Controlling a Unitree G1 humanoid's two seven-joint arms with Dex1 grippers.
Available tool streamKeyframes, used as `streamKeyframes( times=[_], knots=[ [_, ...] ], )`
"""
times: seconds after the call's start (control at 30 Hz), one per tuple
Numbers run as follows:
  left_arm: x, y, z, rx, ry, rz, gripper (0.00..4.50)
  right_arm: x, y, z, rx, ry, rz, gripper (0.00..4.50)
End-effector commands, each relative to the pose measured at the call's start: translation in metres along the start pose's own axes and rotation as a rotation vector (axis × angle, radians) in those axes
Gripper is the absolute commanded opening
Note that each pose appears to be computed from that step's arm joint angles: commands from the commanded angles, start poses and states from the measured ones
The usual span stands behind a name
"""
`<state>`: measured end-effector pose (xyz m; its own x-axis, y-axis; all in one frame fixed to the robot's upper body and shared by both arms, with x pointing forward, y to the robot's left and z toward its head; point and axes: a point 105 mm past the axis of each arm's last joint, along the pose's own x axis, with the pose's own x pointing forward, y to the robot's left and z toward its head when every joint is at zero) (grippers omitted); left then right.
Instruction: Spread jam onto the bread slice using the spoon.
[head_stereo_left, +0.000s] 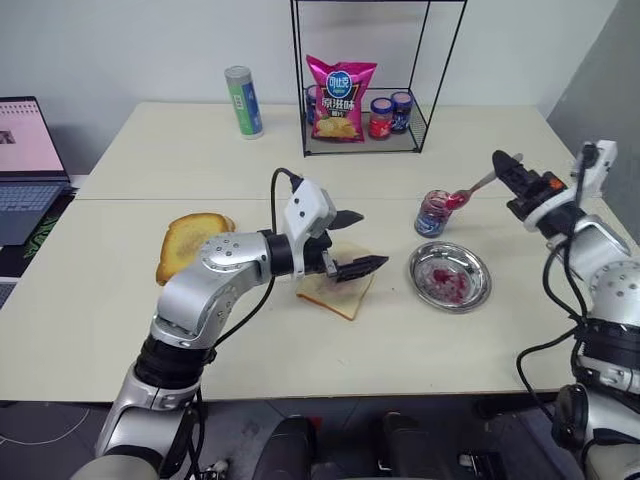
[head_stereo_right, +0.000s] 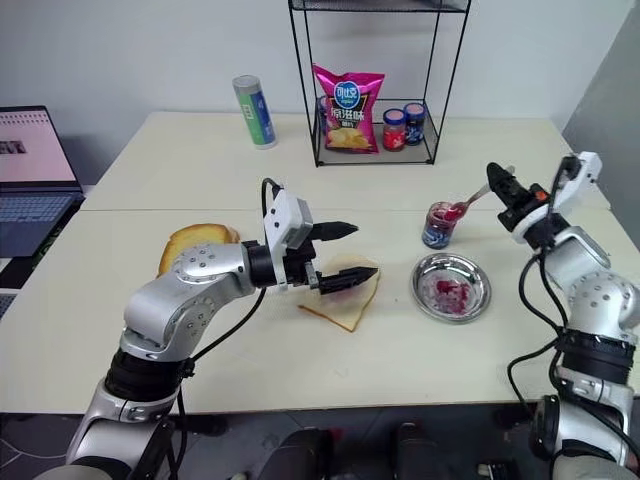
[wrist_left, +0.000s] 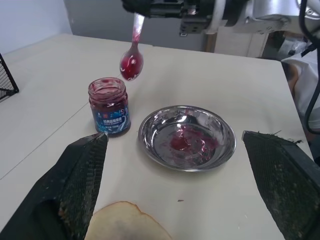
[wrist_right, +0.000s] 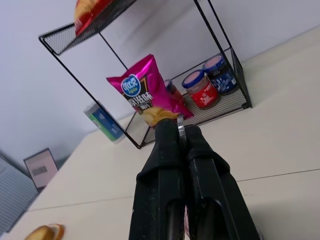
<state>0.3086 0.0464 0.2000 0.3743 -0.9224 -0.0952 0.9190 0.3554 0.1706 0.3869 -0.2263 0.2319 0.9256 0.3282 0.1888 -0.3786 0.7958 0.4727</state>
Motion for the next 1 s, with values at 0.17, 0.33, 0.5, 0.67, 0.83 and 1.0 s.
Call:
streamKeyframes(
  times=[0.17, 0.33, 0.5, 0.67, 0.83, 1.0],
  knots=[
    [-0.005, 0.003, 0.013, 0.061, -0.028, 0.027, 4.5, 0.029, 0.01, 0.01, -0.192, -0.036, 0.048, 0.05],
    [-0.006, -0.001, 0.013, 0.054, -0.031, 0.029, 4.5, 0.039, 0.007, 0.004, -0.284, -0.015, 0.048, 0.05],
    [-0.008, 0.0, 0.014, 0.054, -0.034, 0.042, 4.5, 0.049, 0.011, -0.006, -0.384, 0.009, 0.067, 0.05],
    [-0.009, 0.0, 0.014, 0.055, -0.032, 0.055, 4.5, 0.053, 0.014, -0.02, -0.574, 0.055, 0.103, 0.05],
    [-0.011, -0.001, 0.013, 0.053, -0.029, 0.064, 4.5, 0.055, 0.014, -0.031, -0.63, 0.085, 0.119, 0.05],
    [-0.013, -0.001, 0.014, 0.056, -0.026, 0.075, 4.5, 0.055, 0.006, -0.042, -0.618, 0.124, 0.093, 0.05]
  ],
)
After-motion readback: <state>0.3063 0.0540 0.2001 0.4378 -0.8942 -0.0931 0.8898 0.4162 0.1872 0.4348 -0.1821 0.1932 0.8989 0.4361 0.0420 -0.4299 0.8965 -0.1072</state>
